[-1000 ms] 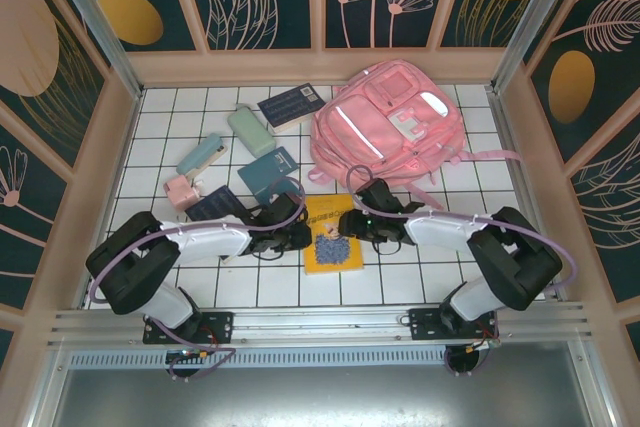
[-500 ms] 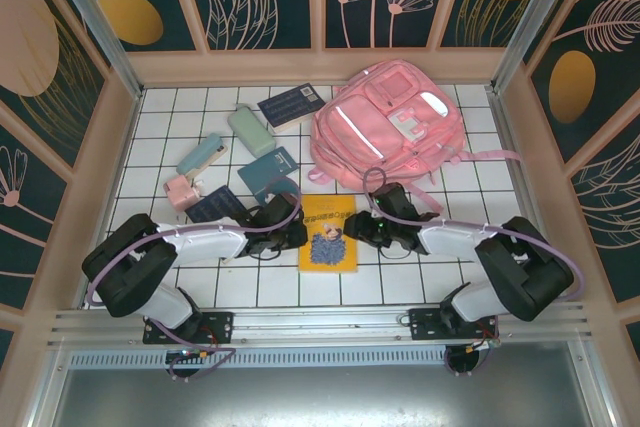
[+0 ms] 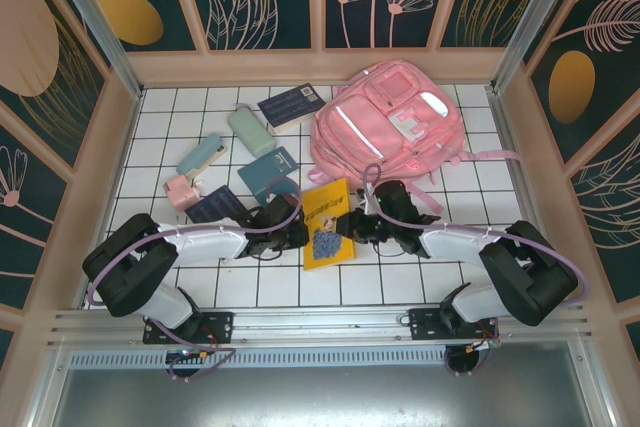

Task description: Pack the student bag

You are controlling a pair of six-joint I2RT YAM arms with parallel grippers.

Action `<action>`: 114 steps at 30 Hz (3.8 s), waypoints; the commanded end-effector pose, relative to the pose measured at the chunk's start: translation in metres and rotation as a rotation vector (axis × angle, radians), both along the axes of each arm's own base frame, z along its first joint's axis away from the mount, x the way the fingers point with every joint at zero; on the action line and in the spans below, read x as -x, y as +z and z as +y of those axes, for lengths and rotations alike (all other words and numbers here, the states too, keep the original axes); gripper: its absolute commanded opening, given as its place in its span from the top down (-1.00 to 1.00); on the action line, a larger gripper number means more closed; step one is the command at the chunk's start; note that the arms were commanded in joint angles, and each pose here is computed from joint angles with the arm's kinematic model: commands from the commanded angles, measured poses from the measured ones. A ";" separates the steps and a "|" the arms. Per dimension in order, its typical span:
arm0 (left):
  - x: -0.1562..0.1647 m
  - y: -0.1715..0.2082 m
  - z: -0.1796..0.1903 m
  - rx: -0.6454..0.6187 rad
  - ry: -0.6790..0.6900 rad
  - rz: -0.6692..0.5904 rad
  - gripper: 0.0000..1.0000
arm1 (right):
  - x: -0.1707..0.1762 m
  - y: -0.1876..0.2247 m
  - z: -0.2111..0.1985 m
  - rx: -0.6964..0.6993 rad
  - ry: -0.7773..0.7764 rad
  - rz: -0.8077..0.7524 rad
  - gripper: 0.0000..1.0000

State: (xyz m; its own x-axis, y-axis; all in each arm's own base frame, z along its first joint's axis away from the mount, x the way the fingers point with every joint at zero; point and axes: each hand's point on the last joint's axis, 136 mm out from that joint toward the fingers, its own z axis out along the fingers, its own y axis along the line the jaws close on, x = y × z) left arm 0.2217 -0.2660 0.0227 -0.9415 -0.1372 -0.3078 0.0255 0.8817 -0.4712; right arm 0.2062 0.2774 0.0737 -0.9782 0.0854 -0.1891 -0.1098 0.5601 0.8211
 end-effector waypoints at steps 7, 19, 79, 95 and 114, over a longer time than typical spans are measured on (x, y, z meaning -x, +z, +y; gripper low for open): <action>-0.017 0.055 0.011 -0.044 0.049 -0.101 0.03 | -0.028 0.032 -0.015 0.039 -0.067 -0.115 1.00; -0.089 0.172 0.019 0.192 0.180 -0.377 -0.96 | -0.093 0.119 -0.046 -0.066 -0.170 -0.264 1.00; -0.168 0.265 0.026 0.775 0.109 -0.377 1.00 | -0.199 0.116 -0.090 0.245 -0.213 -0.383 0.08; -0.168 0.223 0.086 0.528 0.342 -0.355 1.00 | -0.246 0.031 -0.050 0.875 -0.053 -0.522 0.13; -0.153 0.228 0.096 0.485 0.330 -0.381 1.00 | -0.258 -0.043 -0.058 1.095 0.024 -0.464 0.00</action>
